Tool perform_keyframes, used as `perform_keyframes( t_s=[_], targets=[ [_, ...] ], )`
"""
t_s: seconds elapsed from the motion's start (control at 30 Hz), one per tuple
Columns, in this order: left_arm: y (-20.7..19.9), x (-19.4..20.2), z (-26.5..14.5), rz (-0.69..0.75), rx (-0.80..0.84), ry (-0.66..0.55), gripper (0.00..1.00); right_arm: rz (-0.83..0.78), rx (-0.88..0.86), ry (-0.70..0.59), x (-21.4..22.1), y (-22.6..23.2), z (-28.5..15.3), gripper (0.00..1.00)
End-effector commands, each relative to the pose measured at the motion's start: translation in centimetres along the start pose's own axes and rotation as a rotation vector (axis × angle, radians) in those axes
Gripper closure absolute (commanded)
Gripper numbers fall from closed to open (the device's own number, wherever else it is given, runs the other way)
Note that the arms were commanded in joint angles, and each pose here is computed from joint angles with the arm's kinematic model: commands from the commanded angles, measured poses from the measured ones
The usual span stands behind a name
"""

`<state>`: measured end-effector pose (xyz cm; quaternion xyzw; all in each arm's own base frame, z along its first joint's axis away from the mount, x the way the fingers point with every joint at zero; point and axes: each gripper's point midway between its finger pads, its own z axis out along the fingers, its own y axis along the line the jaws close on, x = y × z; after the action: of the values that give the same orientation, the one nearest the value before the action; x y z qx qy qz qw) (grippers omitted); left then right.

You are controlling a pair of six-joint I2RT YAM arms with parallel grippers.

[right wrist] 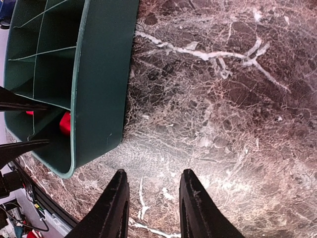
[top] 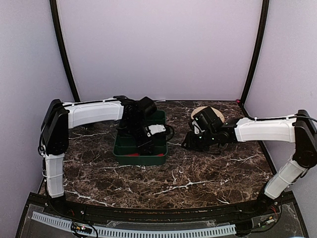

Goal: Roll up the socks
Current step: Place the sock at the center of the board, then reset both arms

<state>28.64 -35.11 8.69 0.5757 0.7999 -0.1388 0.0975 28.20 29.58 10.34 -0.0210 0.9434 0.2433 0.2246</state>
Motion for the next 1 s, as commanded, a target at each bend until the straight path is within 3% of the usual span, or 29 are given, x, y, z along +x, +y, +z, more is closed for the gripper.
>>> perform_keyframes(
  t_s=[0.0, 0.23, 0.43, 0.57, 0.7, 0.87, 0.97],
  targets=[
    [-0.4, -1.2, -5.2, 0.010, -0.073, -0.074, 0.60, -0.029, -0.012, -0.078, -2.5, 1.0, -0.6, 0.67],
    [0.2, -2.1, -10.7, 0.028, -0.219, -0.188, 0.60, -0.061, -0.024, -0.139, -4.1, 1.8, -1.1, 0.66],
    [5.4, -1.4, -16.8, -0.033, -0.669, -0.375, 0.56, -0.118, 0.026, -0.207, -6.5, 1.7, -1.4, 0.64],
    [8.0, -0.1, -22.0, -0.162, -0.901, -0.595, 0.49, -0.132, 0.084, -0.250, -8.6, -0.1, -0.9, 0.64],
    [11.5, 4.2, -25.8, -0.396, -1.027, -0.769, 0.48, -0.124, 0.123, -0.347, -12.1, -2.1, -2.2, 0.63],
    [15.6, 11.4, -27.6, -0.673, -1.122, -0.866, 0.48, -0.151, 0.272, -0.444, -15.2, -5.4, -3.8, 0.62],
    [16.9, 14.4, -26.5, -0.774, -1.112, -0.902, 0.48, -0.175, 0.342, -0.495, -16.5, -6.6, -4.9, 0.62]
  ],
)
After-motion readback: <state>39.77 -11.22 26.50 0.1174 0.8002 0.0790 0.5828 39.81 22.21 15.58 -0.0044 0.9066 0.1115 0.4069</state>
